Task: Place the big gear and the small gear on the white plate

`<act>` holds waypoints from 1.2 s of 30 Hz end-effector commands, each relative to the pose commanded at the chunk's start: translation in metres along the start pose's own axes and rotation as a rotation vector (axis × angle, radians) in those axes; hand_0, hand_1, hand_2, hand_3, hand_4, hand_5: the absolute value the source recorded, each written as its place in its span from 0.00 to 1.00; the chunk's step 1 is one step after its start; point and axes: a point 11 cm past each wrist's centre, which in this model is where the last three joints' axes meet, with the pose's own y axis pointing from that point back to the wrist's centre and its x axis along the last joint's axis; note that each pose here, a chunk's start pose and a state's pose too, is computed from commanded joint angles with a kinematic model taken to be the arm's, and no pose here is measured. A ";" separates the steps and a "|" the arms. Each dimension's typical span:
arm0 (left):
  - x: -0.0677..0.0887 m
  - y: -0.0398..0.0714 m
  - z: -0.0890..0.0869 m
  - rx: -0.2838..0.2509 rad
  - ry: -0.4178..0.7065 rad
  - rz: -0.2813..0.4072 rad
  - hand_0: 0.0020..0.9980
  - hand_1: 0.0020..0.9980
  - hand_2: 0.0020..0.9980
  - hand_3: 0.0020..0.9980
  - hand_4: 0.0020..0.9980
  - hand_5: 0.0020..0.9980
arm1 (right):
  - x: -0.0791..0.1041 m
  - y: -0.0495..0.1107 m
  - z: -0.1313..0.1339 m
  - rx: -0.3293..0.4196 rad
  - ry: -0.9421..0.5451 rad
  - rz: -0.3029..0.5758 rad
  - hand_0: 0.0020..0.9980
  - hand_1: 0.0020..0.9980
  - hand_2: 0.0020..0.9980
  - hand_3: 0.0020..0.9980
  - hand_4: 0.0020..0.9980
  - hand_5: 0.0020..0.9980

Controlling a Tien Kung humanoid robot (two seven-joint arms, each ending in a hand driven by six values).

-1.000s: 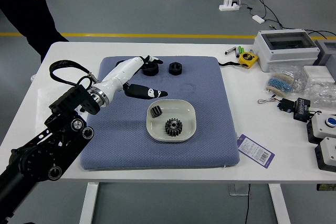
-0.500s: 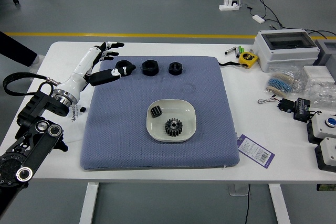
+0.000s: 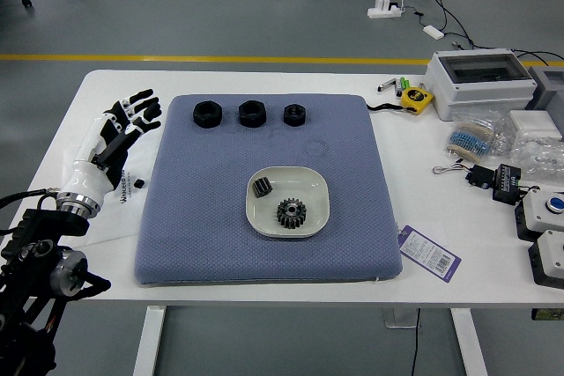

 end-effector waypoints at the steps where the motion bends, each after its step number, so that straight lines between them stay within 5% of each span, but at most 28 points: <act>1: 0.002 0.001 0.000 -0.010 0.009 0.012 0.73 0.74 0.80 0.75 0.96 0.53 | 0.000 0.000 0.000 0.000 0.000 0.000 0.65 0.66 0.73 0.58 0.84 0.68; 23: 0.029 0.016 -0.001 0.023 -0.050 0.027 0.75 0.74 0.80 0.77 0.94 0.64 | -0.002 0.001 -0.011 0.020 -0.012 -0.008 0.65 0.65 0.73 0.58 0.84 0.68; 36: 0.036 0.022 -0.003 0.031 -0.060 0.035 0.75 0.74 0.80 0.78 0.93 0.62 | -0.004 0.001 -0.013 0.023 -0.008 -0.010 0.65 0.65 0.73 0.58 0.84 0.68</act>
